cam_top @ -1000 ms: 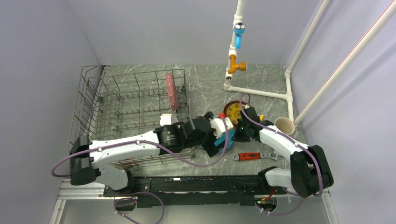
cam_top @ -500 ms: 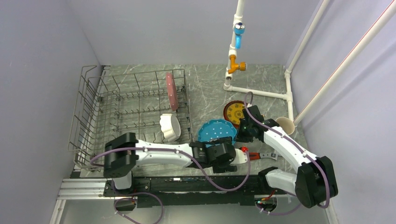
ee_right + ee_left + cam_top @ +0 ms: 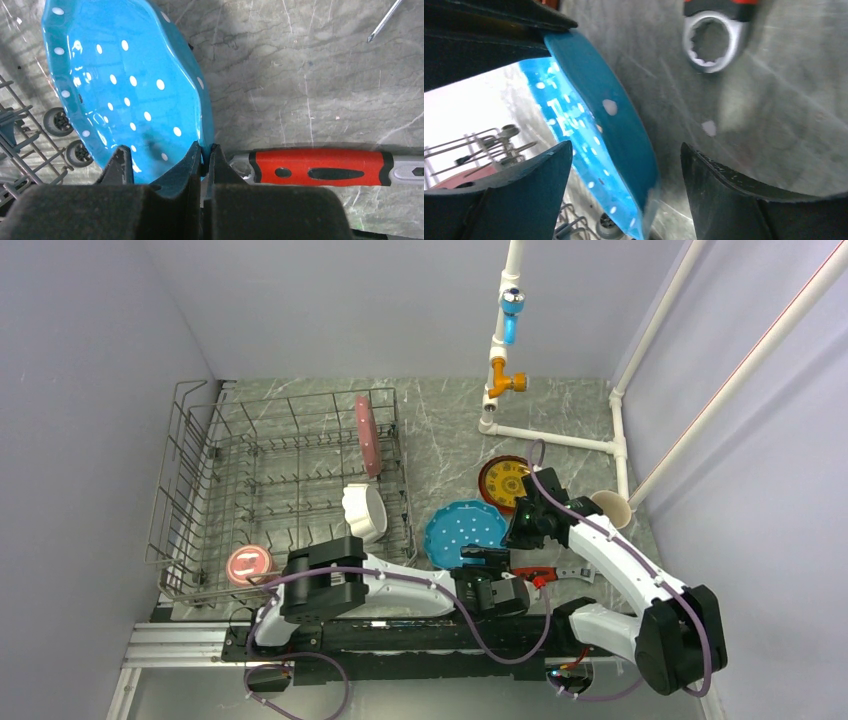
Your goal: Load the mixed dishes into the dish rack
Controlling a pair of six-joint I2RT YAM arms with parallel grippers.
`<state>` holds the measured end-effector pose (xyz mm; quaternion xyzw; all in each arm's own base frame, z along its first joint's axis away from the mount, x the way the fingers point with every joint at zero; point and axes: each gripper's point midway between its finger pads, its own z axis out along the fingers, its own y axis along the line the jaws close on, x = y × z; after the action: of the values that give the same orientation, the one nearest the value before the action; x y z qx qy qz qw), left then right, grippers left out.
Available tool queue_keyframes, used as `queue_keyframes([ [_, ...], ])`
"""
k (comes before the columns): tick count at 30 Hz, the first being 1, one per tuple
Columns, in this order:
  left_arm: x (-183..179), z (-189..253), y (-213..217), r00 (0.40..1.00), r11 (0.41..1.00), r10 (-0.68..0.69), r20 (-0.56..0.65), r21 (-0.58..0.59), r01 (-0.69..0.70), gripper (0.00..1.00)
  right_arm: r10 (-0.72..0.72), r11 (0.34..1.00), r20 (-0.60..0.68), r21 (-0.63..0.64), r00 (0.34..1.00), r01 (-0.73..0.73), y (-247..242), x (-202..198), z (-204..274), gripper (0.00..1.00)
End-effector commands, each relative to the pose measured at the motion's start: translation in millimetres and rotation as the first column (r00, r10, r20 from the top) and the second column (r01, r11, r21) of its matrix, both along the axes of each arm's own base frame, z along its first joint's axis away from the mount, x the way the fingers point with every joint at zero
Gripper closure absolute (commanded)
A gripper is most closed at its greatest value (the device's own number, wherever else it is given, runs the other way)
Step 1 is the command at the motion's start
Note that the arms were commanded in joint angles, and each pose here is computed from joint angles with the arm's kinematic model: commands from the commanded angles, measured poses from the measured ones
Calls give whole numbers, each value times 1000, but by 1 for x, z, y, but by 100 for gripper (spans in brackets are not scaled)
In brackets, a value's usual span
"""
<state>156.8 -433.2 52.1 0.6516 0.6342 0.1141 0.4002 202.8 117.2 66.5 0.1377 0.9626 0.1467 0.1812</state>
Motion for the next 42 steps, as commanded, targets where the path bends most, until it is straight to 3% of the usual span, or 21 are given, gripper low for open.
queue_keyframes([
  [1, 19, 34, -12, 980, 997, 68, 188, -55, -58, 19, -9, 997, 91, 83, 996, 2, 13, 16, 33, 100],
  [6, 26, 31, -12, 963, 997, 77, 257, -29, -72, 30, -11, 996, 92, 86, 996, 3, 13, 16, 34, 100],
  [10, 25, 31, -16, 965, 998, 60, 254, -26, -55, 46, -5, 996, 96, 88, 995, -3, 14, 15, 35, 100],
  [18, -2, 65, -32, 997, 988, -32, 69, -151, 43, 75, 55, 998, 227, 23, 972, -62, 5, 29, 69, 99],
  [20, -3, 77, -33, 998, 982, -29, 57, -185, 39, 88, 65, 998, 275, 7, 959, -69, 3, 34, 83, 87],
  [23, -5, 93, -32, 999, 978, -29, 42, -206, 37, 98, 70, 998, 362, -17, 930, -68, -3, 39, 108, 62],
  [29, -13, 137, -36, 998, 939, -61, -22, -339, 50, 100, 31, 999, 605, -1, 796, -38, -14, 43, 175, 17],
  [34, -11, 174, -31, 990, 875, -84, -112, -483, 19, 100, -15, 999, 729, 31, 685, -11, -24, 38, 216, 10],
  [39, -7, 213, -19, 979, 799, -91, -181, -600, -36, 100, -41, 999, 746, 25, 665, 34, -34, 35, 222, 10],
  [42, -1, 237, -8, 965, 724, -97, -243, -683, -100, 100, -51, 999, 742, 26, 669, 48, -36, 34, 219, 10],
])
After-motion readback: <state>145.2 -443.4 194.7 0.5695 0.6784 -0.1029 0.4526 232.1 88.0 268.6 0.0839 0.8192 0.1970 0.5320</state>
